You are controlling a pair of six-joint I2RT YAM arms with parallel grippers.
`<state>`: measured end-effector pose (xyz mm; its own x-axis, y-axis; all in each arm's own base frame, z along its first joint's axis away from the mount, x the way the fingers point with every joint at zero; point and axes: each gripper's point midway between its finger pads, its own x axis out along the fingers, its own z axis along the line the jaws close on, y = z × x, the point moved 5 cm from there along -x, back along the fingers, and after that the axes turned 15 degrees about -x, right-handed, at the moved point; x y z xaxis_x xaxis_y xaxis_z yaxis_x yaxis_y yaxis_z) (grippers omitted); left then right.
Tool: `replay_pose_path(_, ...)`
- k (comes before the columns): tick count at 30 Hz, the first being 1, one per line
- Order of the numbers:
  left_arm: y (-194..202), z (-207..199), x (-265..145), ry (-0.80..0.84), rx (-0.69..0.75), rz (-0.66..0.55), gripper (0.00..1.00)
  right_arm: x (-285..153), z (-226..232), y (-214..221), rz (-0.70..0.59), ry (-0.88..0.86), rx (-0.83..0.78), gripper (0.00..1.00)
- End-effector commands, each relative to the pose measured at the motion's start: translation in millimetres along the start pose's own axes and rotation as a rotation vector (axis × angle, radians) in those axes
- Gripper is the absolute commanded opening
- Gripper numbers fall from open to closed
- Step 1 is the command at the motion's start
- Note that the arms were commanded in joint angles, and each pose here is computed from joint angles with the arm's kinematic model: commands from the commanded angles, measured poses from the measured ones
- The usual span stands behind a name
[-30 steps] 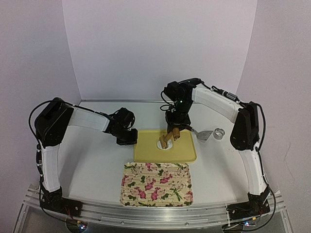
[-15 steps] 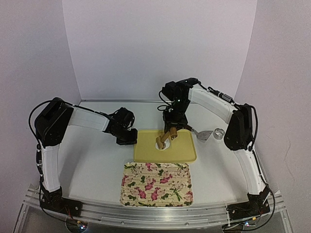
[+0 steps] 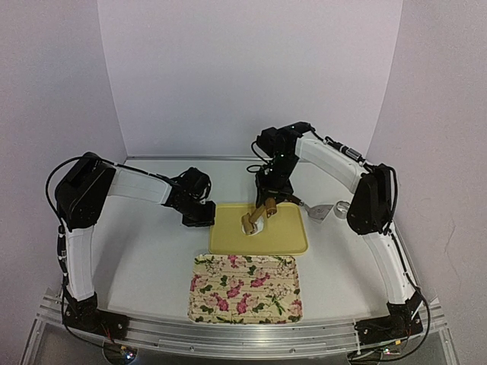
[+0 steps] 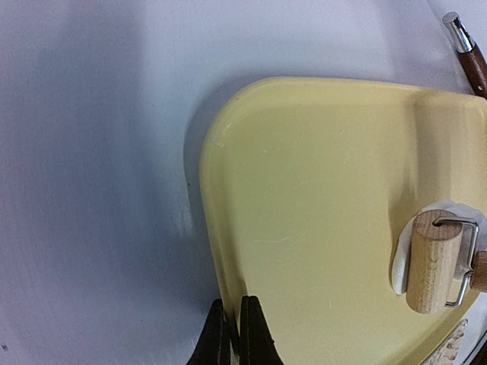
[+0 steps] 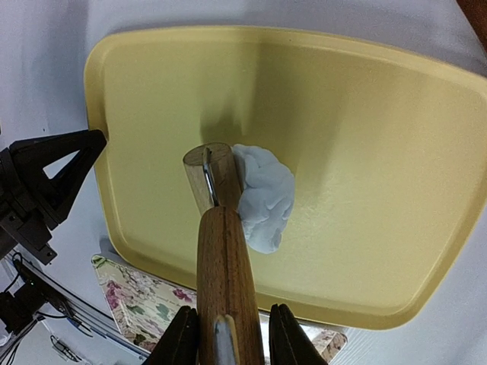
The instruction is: Roll out the dumpling wrappers from the dough
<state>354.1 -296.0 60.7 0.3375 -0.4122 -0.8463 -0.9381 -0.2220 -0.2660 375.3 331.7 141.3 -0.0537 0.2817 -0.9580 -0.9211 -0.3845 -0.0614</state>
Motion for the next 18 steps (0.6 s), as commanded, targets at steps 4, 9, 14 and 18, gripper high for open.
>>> replay_pose_path(4,15.9,-3.3,5.0,0.009,0.039,0.102,0.0,100.4,-60.2,54.5,0.392,0.341,0.026,0.0)
replay_pose_path(9,17.3,-4.6,4.8,0.014,0.041,0.105,0.0,99.8,-54.5,52.8,0.374,0.335,0.02,0.0)
replay_pose_path(14,18.6,-6.5,5.6,0.022,0.04,0.11,0.0,98.3,-44.7,49.0,0.337,0.325,0.011,0.0)
replay_pose_path(18,18.7,-9.0,5.1,0.027,0.041,0.11,0.0,97.7,-36.3,46.5,0.314,0.317,0.0,0.0)
